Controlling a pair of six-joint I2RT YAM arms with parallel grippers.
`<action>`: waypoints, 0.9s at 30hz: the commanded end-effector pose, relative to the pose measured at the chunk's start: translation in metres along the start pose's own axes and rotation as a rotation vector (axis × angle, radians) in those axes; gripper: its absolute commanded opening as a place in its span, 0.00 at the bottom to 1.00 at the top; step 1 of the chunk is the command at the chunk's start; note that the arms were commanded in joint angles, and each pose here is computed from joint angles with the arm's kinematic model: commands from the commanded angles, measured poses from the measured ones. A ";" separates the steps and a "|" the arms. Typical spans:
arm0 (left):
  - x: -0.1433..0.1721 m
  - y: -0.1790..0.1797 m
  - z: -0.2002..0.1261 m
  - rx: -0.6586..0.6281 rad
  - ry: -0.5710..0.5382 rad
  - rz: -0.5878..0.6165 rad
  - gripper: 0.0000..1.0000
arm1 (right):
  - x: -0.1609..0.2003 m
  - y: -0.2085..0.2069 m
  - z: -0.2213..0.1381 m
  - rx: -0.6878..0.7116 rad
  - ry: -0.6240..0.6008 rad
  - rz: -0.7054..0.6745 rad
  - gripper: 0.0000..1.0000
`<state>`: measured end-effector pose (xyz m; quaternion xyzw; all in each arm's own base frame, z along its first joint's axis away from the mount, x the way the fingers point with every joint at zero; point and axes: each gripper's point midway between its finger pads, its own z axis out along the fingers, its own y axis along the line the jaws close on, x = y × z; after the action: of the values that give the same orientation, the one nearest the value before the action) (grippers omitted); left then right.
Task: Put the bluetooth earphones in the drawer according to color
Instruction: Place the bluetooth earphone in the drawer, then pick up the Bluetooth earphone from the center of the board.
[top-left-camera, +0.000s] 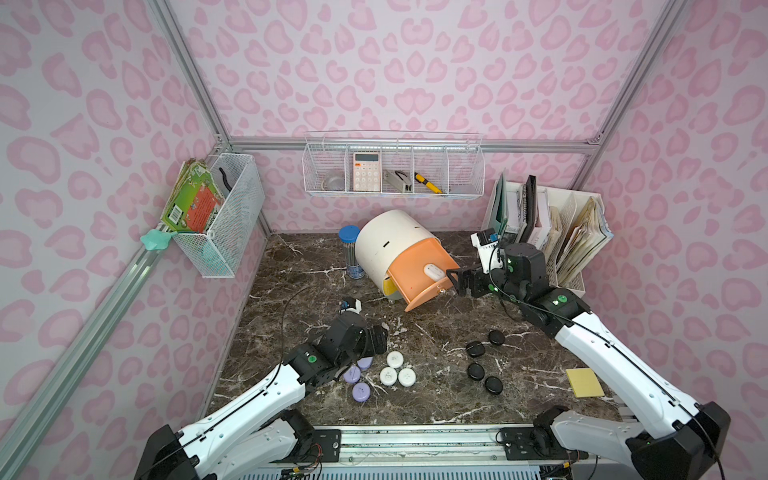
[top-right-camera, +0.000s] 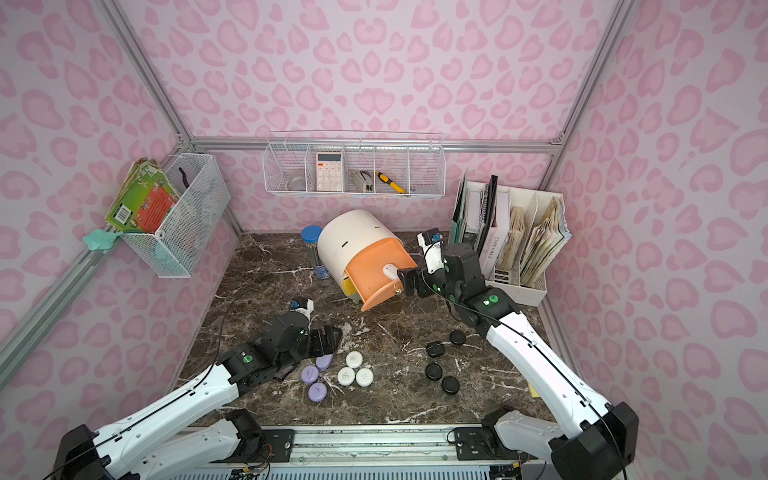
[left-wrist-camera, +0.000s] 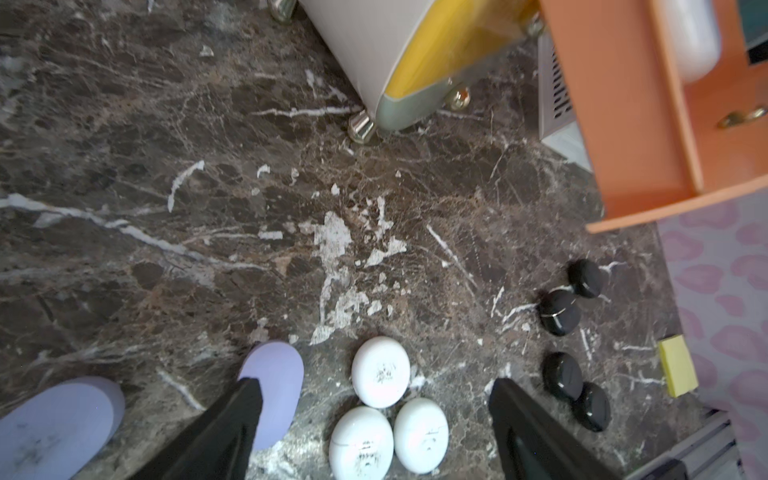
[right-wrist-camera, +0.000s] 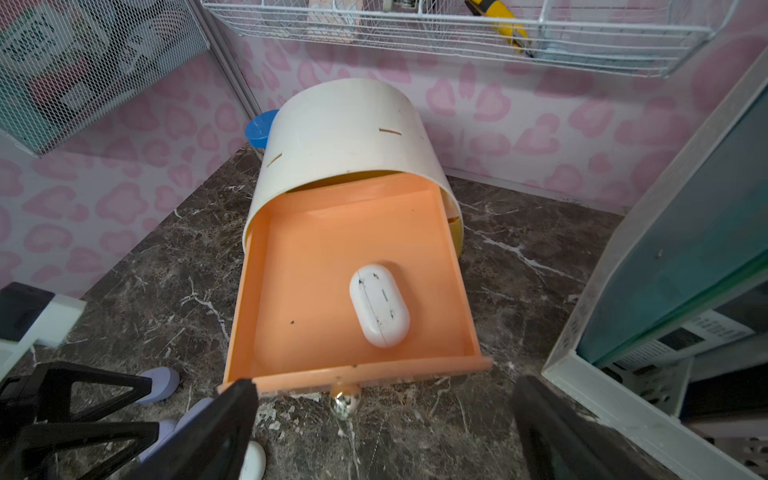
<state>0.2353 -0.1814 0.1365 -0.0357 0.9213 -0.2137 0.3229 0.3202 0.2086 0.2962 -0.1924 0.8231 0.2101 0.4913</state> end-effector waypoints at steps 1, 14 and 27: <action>0.021 0.007 0.008 -0.076 0.068 -0.003 0.89 | 0.012 -0.007 -0.008 0.031 -0.012 0.014 0.98; 0.059 -0.008 0.049 -0.179 0.241 0.079 0.88 | 0.086 -0.029 -0.029 0.090 -0.069 0.219 0.98; 0.086 0.003 0.083 -0.331 0.367 0.125 0.70 | 0.134 -0.055 -0.041 0.140 -0.111 0.361 0.98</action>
<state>0.2238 -0.2368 0.0340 0.0126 0.9833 -0.0719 0.1668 0.2593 0.1264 0.1803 -0.0130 0.8410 0.2297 0.4897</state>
